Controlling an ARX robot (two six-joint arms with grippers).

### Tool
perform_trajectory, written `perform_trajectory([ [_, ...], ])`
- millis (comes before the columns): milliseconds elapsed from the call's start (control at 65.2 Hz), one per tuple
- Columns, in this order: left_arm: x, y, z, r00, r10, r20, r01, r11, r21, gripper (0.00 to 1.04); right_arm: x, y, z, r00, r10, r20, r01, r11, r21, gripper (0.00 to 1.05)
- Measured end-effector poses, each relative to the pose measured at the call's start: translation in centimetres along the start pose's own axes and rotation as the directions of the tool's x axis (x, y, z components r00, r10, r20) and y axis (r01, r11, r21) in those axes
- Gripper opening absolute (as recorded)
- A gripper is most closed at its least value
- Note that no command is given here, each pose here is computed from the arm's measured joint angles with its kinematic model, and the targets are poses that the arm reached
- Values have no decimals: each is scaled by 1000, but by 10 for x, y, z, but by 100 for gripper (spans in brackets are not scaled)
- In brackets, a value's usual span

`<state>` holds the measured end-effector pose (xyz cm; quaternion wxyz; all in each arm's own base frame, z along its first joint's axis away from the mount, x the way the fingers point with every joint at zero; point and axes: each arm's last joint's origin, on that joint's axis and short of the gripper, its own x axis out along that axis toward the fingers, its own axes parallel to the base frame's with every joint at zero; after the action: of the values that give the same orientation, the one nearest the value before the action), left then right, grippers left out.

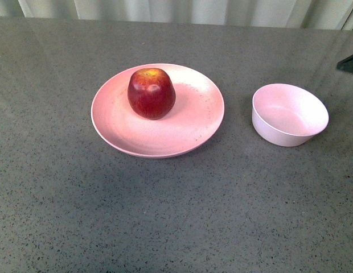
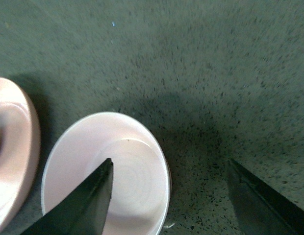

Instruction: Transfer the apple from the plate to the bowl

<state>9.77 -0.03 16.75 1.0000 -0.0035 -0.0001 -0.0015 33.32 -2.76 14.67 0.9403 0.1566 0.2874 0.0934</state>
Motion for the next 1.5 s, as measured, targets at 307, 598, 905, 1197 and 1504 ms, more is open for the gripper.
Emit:
perform_trajectory([
  [307, 0, 0, 0, 1000, 0, 0, 0, 1000, 0, 96, -91, 14, -13, 928, -71, 366, 130, 981, -141, 84],
  [598, 0, 0, 0, 1000, 0, 0, 0, 1000, 0, 96, -128, 33, -55, 824, -94, 559, 260, 939, -225, 32],
  [905, 0, 0, 0, 1000, 0, 0, 0, 1000, 0, 96, -145, 48, -84, 825, -86, 558, 260, 935, -240, 2],
  [1197, 0, 0, 0, 1000, 0, 0, 0, 1000, 0, 96, -158, 49, -99, 817, -87, 571, 266, 934, -237, 2],
  [1504, 0, 0, 0, 1000, 0, 0, 0, 1000, 0, 96, -172, 52, -102, 809, -82, 582, 265, 934, -237, 2],
])
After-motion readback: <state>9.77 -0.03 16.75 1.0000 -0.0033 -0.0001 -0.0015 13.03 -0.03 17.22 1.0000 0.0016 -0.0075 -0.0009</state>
